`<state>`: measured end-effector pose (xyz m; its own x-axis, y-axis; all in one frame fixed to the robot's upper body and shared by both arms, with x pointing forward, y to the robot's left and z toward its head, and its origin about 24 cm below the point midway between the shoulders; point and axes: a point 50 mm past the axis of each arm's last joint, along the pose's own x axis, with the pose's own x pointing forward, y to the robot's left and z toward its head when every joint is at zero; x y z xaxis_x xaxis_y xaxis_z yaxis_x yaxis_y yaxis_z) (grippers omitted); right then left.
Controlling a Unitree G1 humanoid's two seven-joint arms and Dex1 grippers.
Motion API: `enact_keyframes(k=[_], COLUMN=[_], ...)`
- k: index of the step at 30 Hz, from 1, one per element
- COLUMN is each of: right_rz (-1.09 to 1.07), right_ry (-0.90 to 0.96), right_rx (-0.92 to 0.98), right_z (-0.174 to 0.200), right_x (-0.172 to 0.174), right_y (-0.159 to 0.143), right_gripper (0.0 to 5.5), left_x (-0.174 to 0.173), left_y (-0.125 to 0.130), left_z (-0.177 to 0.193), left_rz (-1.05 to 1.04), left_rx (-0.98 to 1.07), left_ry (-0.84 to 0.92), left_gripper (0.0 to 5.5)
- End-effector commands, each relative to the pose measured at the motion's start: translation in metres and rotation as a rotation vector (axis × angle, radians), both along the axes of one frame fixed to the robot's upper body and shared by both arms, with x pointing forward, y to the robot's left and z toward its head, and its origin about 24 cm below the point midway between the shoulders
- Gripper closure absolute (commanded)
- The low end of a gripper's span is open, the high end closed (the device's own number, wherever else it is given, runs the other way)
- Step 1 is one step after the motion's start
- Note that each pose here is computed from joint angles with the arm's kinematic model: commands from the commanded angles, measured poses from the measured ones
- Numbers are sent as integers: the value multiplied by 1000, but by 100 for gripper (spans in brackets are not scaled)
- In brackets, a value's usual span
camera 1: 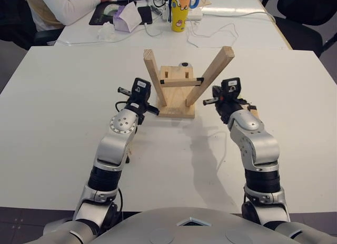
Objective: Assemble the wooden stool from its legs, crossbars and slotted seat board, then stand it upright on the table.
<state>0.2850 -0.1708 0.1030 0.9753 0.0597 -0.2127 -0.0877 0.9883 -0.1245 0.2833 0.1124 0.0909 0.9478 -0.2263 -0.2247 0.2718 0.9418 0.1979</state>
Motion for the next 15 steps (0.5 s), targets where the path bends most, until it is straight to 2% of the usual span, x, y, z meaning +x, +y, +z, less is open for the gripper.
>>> enact_keyframes(k=[1, 3, 6, 9, 11, 13, 15], right_rz=[-94, -64, 47, 130, 153, 128, 140], right_ry=[-252, -430, -692, -809, -741, -593, -446], right_rx=[-61, 2, 149, 290, 359, 450, 442], right_z=[56, 100, 168, 207, 201, 177, 147], right_x=[30, 41, 40, 32, 33, 41, 45], right_y=[-26, -22, -5, 5, 9, 11, 18], right_gripper=[550, 550, 550, 550, 550, 550, 550], left_x=[0, 1, 2, 2, 2, 3, 3], left_y=[8, 6, 2, 0, 0, 0, 0], left_z=[-12, -13, -13, -13, -12, -11, -10], left_rz=[41, 39, 31, 27, 31, 35, 37], left_rx=[13, 12, 8, 1, -5, -9, -10], left_ry=[34, 33, 31, 27, 23, 19, 17], left_gripper=[549, 549, 549, 549, 549, 549, 549])
